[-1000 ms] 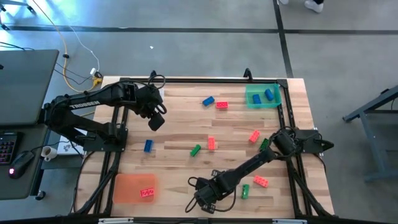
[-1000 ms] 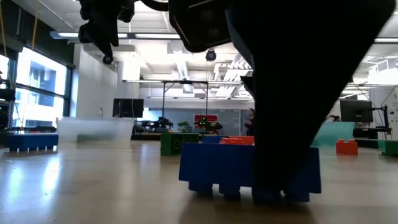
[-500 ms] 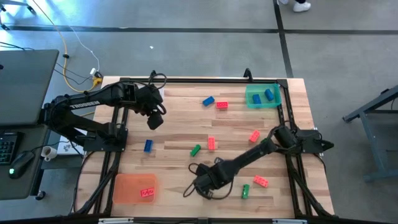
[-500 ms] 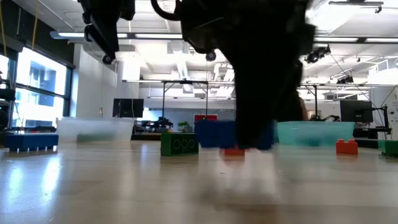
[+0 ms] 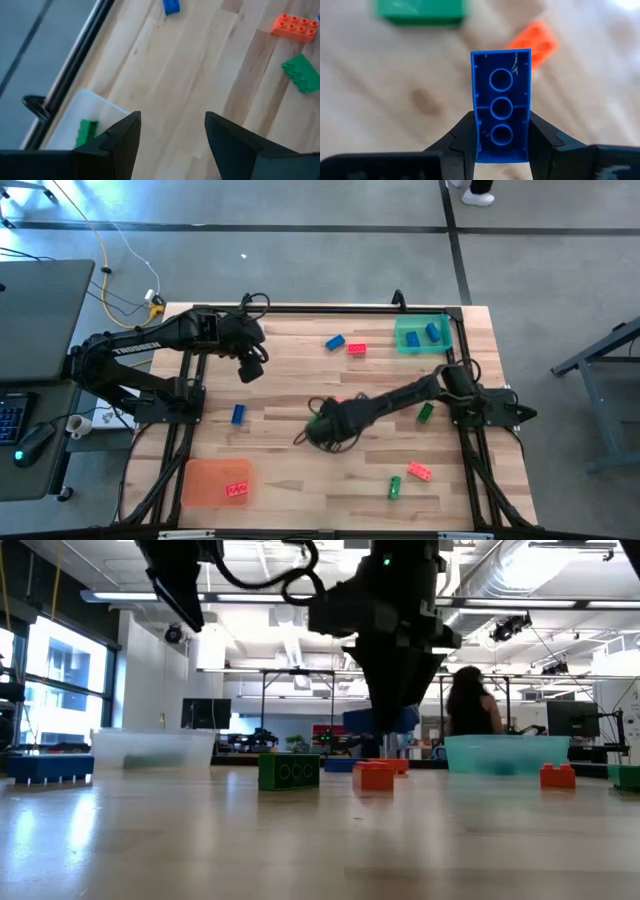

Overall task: Sort & place blocks by color
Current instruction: Put the blue game piece into the blue bin

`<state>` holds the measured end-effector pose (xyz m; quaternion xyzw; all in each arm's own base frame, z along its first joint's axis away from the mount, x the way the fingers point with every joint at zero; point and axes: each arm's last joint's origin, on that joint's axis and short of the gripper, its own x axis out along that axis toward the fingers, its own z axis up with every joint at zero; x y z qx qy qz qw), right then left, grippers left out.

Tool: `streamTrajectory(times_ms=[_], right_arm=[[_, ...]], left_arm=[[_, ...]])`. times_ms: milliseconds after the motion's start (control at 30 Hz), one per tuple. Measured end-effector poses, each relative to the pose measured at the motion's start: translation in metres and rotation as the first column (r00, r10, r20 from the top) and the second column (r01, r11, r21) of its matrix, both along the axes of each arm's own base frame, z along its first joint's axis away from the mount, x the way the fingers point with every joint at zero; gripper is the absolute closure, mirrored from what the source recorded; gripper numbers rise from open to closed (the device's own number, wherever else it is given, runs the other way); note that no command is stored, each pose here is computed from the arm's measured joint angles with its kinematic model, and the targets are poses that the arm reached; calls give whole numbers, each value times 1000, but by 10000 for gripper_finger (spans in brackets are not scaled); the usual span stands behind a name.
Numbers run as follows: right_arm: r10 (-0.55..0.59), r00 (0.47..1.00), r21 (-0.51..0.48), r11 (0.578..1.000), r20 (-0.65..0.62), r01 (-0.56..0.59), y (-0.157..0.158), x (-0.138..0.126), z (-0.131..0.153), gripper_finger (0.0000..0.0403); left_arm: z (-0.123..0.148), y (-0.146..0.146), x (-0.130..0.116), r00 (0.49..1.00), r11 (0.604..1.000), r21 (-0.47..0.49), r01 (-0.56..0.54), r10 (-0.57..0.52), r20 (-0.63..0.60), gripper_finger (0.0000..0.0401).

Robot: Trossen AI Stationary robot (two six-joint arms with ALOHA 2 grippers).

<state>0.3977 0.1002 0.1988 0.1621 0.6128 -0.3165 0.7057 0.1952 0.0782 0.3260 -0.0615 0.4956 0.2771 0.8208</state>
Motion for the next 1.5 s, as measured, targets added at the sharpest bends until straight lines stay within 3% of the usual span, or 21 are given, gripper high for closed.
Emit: streamTrajectory(times_ms=[467, 633, 1133, 1500], right_arm=[[-169, 978, -246, 960, -125, 134, -81, -35, 56, 300], [-231, 971, -318, 927, -69, 198, -103, -51, 77, 300], [-486, 873, -326, 831, -31, 451, -176, -157, 76, 300], [-522, 842, -257, 802, 136, 539, -223, -203, 54, 300]], left_arm=[[3, 12, 0, 1000, 997, 75, 23, -23, 5, 192], [4, 15, 0, 1000, 996, 86, 22, -23, 14, 192], [13, 19, 11, 987, 990, 139, -9, -14, 160, 192], [25, 26, 20, 953, 974, 219, -63, -6, 302, 192]])
